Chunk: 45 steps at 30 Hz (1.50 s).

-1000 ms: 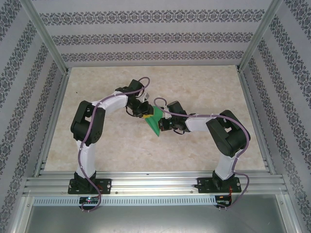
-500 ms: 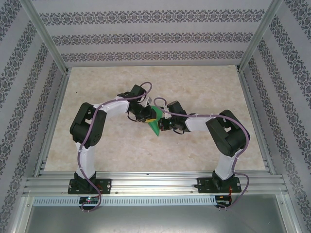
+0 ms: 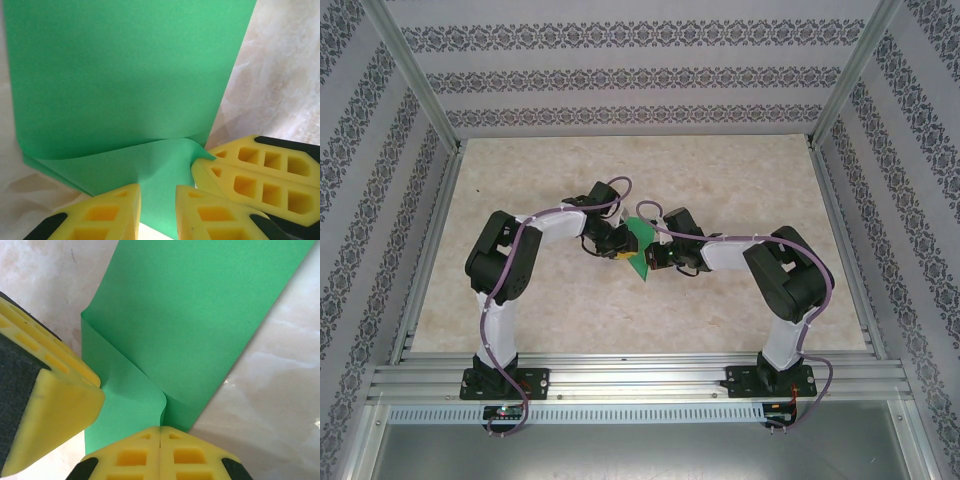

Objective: Fold a paper plane with a square sheet of paper (fold left side to right side)
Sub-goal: Third fold the triangle at the center of the table.

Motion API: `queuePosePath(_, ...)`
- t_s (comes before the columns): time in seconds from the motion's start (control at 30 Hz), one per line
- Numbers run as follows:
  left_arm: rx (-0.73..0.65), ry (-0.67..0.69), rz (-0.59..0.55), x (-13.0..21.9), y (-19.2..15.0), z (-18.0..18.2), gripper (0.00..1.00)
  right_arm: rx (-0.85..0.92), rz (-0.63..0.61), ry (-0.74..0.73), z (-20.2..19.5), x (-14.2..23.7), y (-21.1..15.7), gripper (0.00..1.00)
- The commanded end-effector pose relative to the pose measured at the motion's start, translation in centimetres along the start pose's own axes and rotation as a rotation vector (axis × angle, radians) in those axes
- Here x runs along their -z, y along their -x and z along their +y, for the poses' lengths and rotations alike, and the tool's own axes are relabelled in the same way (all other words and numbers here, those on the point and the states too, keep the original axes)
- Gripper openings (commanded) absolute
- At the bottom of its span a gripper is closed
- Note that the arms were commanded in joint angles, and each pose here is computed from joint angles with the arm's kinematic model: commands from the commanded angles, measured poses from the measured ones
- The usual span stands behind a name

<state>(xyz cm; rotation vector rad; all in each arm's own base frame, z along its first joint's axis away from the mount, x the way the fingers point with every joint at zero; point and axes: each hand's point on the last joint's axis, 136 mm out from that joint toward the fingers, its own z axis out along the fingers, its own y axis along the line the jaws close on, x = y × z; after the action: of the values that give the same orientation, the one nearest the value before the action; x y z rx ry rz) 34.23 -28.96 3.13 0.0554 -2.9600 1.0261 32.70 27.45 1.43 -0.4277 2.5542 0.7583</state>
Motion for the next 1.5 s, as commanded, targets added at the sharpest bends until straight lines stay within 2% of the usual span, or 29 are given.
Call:
queuePosePath(0.0, -0.001, 0.023, -0.004, -1.1, 0.1, 1.1, 0.26, -0.029, 0.119, -0.068, -2.0, -1.2, -3.7, 0.00)
queuePosePath(0.27, 0.026, 0.067, 0.009, -2.4, -0.2, 3.0, 0.26, -0.021, 0.087, -0.050, -1.3, -0.5, -2.0, 0.02)
queuePosePath(0.53, 0.043, 0.093, 0.018, -3.0, -0.8, 4.1, 0.26, -0.028, -0.044, -0.004, 0.1, 3.9, 2.5, 0.26)
queuePosePath(0.67, 0.043, 0.092, 0.015, -2.9, -0.7, 4.1, 0.26, -0.020, -0.070, 0.043, 1.4, 6.1, 2.7, 0.32)
queuePosePath(0.87, 0.042, 0.091, 0.012, -2.8, -0.6, 3.9, 0.26, -0.037, -0.032, 0.230, 5.1, 6.6, 0.3, 0.29)
queuePosePath(0.97, 0.041, 0.092, 0.013, -2.9, -0.6, 4.0, 0.26, -0.022, -0.005, 0.268, 6.4, 5.8, -0.6, 0.28)
queuePosePath(1.2, 0.042, 0.093, 0.013, -2.9, -0.5, 4.0, 0.26, 0.022, 0.066, 0.292, 8.3, 3.4, -1.4, 0.26)
queuePosePath(1.47, 0.039, 0.093, 0.012, -2.8, -0.5, 3.9, 0.26, 0.020, 0.082, 0.212, 6.8, 2.2, -1.5, 0.25)
